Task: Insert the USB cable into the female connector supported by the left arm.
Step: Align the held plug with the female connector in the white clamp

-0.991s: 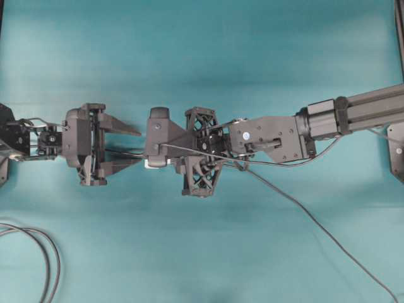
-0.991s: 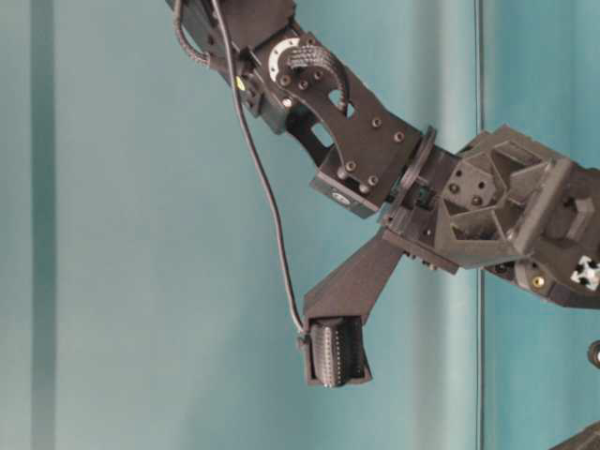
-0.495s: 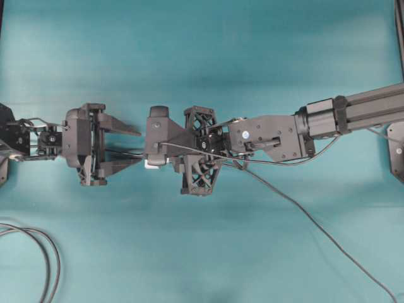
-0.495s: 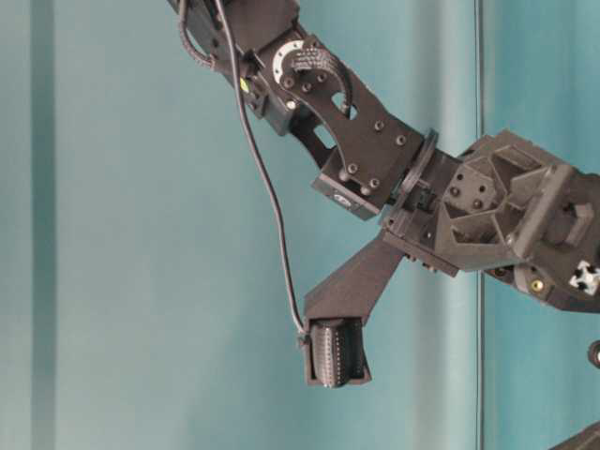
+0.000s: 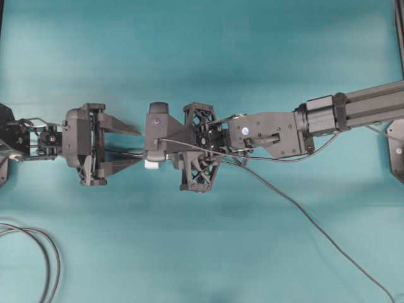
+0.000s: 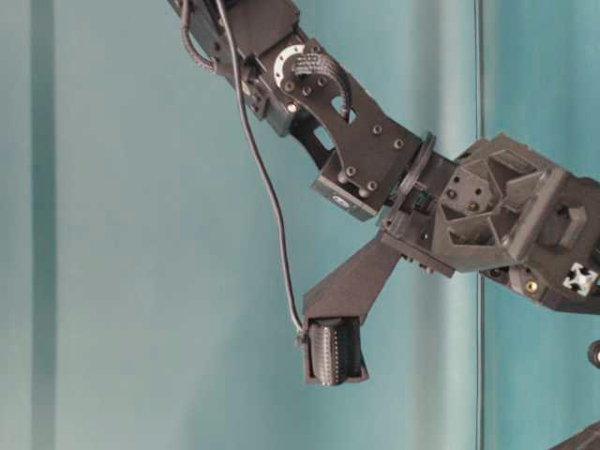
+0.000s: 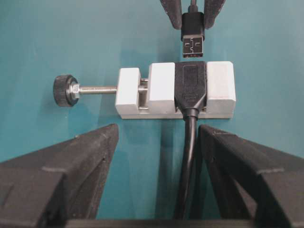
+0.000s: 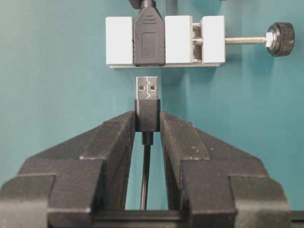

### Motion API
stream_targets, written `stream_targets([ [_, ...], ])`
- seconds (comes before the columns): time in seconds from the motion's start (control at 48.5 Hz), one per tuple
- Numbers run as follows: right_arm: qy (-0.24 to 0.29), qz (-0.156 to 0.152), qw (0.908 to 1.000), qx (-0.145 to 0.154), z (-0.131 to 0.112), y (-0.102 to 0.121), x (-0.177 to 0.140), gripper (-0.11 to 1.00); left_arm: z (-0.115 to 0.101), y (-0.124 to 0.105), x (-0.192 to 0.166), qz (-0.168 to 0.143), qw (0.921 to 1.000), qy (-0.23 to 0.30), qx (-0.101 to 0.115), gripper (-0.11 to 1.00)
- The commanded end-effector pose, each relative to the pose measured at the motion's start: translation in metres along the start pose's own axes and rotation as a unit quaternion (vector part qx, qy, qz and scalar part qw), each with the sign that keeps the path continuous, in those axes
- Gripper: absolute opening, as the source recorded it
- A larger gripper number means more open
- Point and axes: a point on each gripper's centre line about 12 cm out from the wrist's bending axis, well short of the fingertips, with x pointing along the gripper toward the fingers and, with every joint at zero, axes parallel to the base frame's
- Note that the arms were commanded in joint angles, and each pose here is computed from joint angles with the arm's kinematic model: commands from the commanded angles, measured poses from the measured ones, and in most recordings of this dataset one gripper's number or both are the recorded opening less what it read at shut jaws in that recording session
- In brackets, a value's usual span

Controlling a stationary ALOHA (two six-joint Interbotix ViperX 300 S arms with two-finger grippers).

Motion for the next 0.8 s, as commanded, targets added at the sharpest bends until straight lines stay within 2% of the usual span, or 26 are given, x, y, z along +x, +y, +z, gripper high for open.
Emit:
stream_targets([
  [0.0, -0.026, 0.002, 0.9997, -0.001, 0.0154, 0.0008, -0.0080, 0.22, 0.0049, 0.0012, 0.0010, 0.003, 0.9999, -0.010, -0.007, 0.79],
  [0.784, -0.033, 0.004, 0.9994, -0.008, 0.0179, 0.0014, -0.0049, 0.21, 0.0048, 0.0007, 0.0010, 0.002, 0.9999, -0.010, -0.006, 0.79],
])
